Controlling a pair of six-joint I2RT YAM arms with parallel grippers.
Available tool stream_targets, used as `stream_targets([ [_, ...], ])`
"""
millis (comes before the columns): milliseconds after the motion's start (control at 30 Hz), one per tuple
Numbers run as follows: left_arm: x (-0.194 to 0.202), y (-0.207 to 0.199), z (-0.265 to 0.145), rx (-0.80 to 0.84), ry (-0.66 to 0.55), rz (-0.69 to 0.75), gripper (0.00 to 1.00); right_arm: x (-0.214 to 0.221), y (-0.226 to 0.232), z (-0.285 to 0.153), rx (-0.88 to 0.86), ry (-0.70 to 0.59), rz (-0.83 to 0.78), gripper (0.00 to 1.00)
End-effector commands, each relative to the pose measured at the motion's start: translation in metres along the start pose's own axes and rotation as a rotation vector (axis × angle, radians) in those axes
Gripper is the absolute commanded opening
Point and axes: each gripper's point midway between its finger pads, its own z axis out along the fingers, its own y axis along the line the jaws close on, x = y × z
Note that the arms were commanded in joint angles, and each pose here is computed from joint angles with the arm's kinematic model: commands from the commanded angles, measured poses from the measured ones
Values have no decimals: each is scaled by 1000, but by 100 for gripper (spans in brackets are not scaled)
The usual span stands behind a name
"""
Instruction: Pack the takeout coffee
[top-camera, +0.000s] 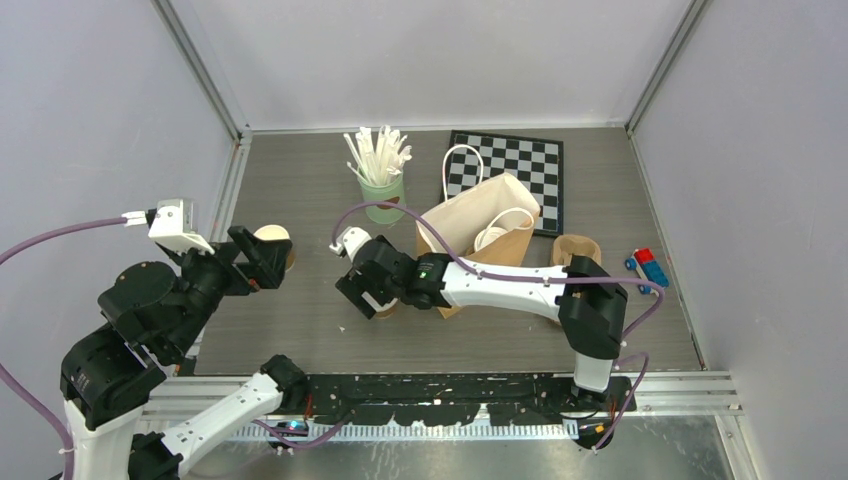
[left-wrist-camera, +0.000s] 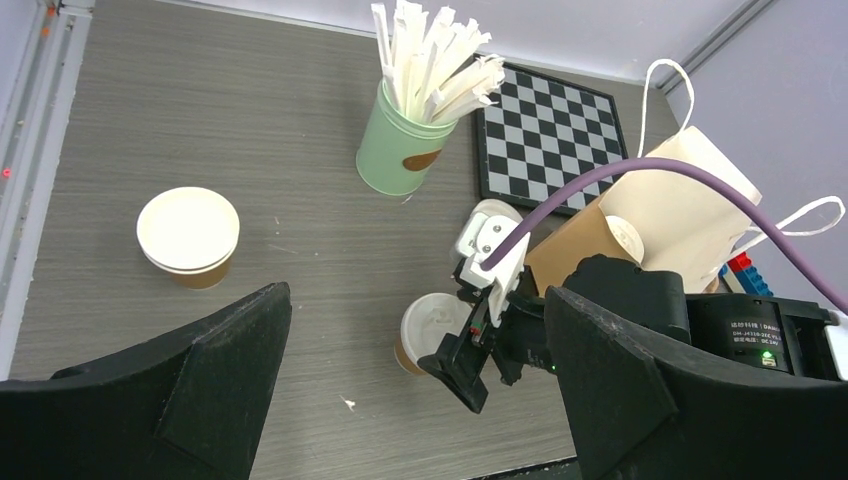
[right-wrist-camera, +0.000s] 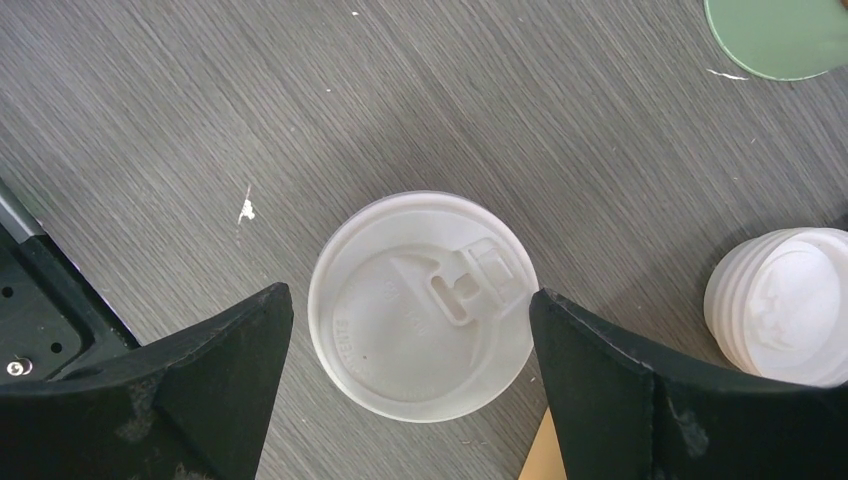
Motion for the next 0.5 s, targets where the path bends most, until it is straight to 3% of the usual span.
stream_targets([
  [0,-8,-5,1,23,-34,-9,100,-20,4,-6,3,-46,-12,93],
  [467,-8,-11,5,38,-31,-10,100,-18,-1,-10,21,-48,-34,95],
])
